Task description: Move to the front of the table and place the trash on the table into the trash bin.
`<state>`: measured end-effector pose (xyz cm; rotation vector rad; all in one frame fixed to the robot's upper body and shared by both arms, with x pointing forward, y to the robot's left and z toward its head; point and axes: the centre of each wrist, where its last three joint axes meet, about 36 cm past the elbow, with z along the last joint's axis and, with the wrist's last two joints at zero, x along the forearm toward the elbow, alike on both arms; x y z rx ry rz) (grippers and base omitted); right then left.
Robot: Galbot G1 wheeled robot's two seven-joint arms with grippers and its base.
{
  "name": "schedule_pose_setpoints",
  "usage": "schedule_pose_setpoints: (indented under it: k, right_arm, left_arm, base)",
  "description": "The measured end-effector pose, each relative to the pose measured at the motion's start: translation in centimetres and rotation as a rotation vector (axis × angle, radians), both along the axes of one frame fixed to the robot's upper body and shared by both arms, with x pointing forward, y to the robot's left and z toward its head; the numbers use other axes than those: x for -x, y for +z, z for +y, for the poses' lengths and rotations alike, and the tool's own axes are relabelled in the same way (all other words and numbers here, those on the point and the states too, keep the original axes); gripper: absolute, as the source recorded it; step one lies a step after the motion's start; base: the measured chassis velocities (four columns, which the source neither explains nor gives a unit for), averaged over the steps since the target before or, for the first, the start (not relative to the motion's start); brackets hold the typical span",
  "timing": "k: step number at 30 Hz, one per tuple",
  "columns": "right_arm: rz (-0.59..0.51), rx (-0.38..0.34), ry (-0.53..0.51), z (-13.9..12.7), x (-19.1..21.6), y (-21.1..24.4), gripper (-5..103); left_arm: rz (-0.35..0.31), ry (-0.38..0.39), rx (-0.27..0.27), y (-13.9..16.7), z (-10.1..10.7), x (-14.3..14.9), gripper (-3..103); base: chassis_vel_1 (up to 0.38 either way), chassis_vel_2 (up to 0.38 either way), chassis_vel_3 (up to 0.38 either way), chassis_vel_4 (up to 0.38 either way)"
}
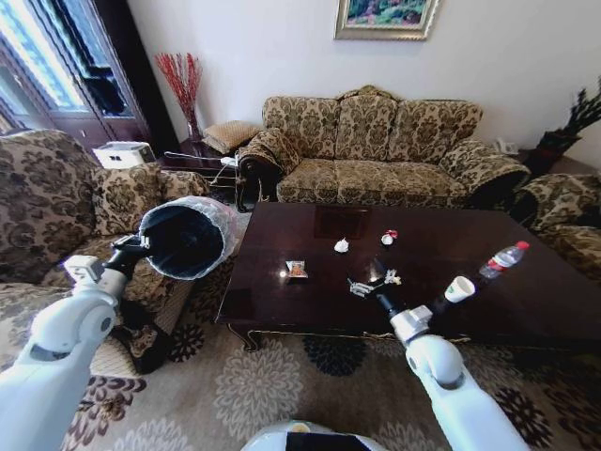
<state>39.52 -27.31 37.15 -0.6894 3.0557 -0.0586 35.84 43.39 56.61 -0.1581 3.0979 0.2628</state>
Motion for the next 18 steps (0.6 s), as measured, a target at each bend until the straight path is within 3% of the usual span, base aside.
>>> schedule_pose_setpoints:
  k: [8, 18]
  right_arm:
    - [-0.025, 0.002, 0.053, 4.9, -3.4, -3.2, 100]
    - [0.045, 0.010, 0.067, 4.6, -2.2, -4.3, 100]
  left_arm:
    - [0.000, 0.000, 0.000, 0.0, 0.0, 0.0, 0]
    - [0.000, 0.000, 0.000, 0.0, 0.0, 0.0, 0]
  base:
    - [0.000, 0.000, 0.000, 0.000]
    - [0.000, 0.000, 0.000, 0.000]
